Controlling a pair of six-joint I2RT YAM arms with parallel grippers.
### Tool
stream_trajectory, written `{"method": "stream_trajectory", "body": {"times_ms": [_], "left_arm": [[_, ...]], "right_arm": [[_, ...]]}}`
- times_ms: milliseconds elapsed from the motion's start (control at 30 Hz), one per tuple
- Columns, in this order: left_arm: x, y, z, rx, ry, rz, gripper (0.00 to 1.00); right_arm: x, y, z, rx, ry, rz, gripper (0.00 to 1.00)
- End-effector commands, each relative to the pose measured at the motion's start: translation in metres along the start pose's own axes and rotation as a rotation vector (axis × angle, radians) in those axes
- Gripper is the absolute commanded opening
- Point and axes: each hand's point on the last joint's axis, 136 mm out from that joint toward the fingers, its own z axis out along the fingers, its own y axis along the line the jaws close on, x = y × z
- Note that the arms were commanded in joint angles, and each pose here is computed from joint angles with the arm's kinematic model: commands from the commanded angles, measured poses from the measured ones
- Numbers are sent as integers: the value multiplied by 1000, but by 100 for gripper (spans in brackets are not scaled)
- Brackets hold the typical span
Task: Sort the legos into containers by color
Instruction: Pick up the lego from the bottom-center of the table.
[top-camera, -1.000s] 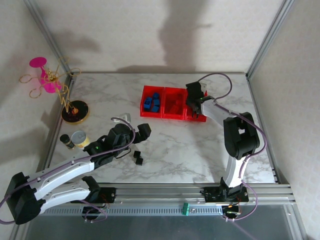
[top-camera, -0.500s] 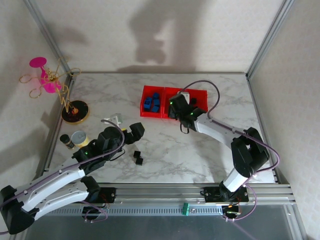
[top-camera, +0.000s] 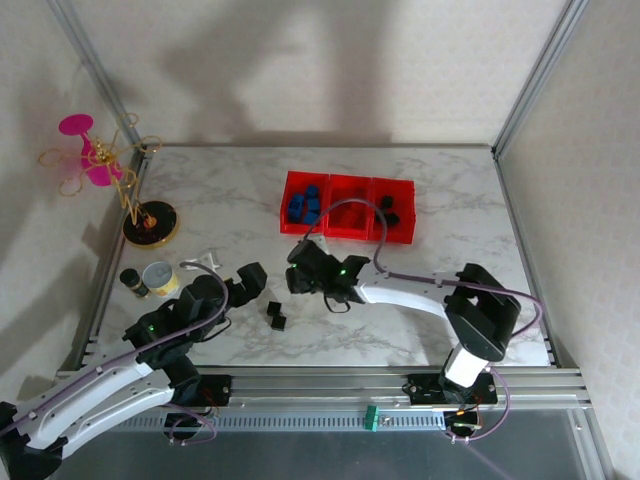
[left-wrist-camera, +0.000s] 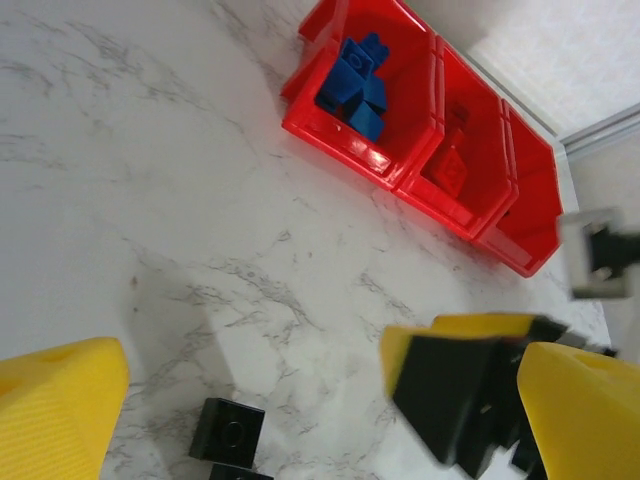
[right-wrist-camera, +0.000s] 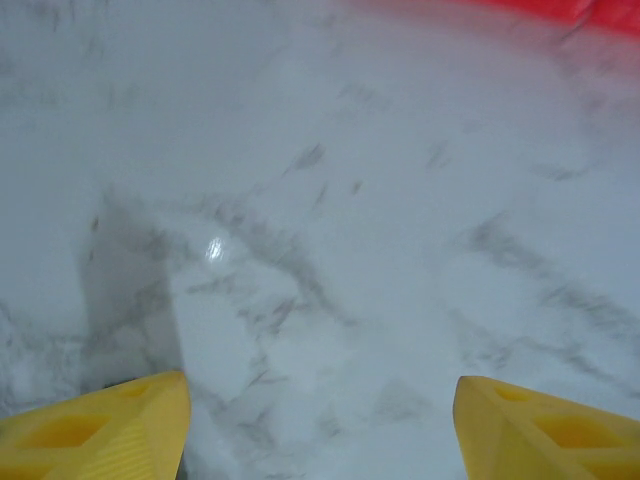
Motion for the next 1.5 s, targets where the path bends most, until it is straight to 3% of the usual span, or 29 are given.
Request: {"method": "stream_trajectory", "body": {"times_ms": [0, 300, 500, 667, 867, 1133, 1467], "left_arm": [[1, 23, -5, -76, -21, -23, 100], [-6, 34, -17, -93, -57, -73, 100], [-7, 36, -19, -99, -60, -80, 100], [-6, 34, -18, -93, -56, -79, 100], [-3, 33, -16, -84, -47, -81, 100], [-3, 30, -15, -72, -43, -84, 99], [-7, 13, -15, -25, -32, -60, 100]], "right_arm": [[13, 27, 11, -47, 45, 3, 71], [34, 76, 34, -101, 90, -9, 74], [48, 82, 48, -67, 119, -18, 74], [56, 71, 49, -11, 131, -45, 65], [59, 51, 39, 54, 125, -51, 49], [53, 51, 38, 65, 104, -53, 33], [14, 33, 3, 59, 5, -4, 29]]}}
